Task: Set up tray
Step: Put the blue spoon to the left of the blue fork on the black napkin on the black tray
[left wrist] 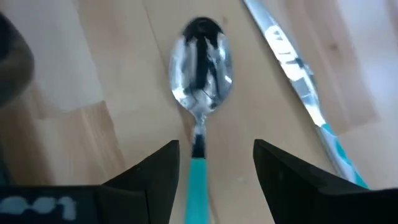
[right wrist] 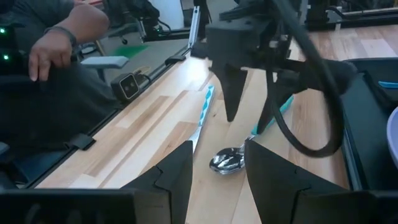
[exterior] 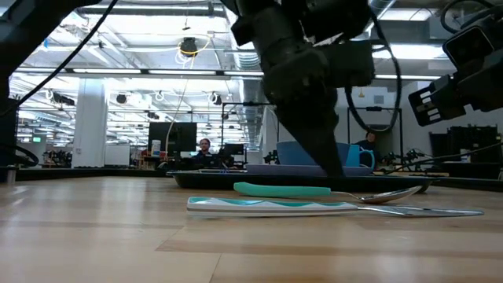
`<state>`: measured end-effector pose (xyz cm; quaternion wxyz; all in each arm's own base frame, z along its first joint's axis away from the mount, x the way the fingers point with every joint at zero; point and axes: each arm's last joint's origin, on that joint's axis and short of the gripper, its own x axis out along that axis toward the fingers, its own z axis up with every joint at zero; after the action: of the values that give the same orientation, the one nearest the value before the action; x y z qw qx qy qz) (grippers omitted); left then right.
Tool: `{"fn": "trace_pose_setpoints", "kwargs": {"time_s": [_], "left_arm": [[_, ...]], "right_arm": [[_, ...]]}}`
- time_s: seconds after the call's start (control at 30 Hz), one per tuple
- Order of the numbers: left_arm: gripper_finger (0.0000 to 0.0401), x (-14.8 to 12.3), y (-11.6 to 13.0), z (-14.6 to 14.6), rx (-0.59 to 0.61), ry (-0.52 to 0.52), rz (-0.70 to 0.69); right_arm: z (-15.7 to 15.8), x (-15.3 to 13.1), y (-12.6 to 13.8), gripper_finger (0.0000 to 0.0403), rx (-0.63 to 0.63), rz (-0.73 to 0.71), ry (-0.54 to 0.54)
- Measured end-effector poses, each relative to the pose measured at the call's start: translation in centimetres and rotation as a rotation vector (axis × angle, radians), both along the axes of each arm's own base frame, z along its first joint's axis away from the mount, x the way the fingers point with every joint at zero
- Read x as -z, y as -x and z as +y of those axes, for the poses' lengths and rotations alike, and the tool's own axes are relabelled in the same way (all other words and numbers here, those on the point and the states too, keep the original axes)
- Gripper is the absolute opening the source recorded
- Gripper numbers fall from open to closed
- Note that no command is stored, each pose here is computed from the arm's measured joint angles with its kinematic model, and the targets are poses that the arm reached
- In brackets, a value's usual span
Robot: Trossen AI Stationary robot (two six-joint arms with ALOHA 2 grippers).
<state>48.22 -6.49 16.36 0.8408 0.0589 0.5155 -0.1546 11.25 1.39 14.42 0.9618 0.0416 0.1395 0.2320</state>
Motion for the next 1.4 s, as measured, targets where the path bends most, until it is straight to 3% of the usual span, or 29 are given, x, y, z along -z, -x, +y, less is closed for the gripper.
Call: {"fn": "trace_pose_setpoints", "kwargs": {"time_s": [0.43,1.2,1.4], "left_arm": [[0.0194,1.2,-0.4,0.3,-0.073,-0.133,0.044],[0.0193,1.9,0.0,-0.4,-0.078,-0.116,0.090],[0.0151,1.9,-0.1,0.0,-0.109,-0.110,0.089]], "right_arm": [[0.0,0.0,0.0,0.0139,-0.001,0.002,0.000],[0.0,0.0,0.0,0.0139,0.000,0.002,0.000],[0.0,0.0,0.0,0.0137,0.000,0.002,0.000]]}}
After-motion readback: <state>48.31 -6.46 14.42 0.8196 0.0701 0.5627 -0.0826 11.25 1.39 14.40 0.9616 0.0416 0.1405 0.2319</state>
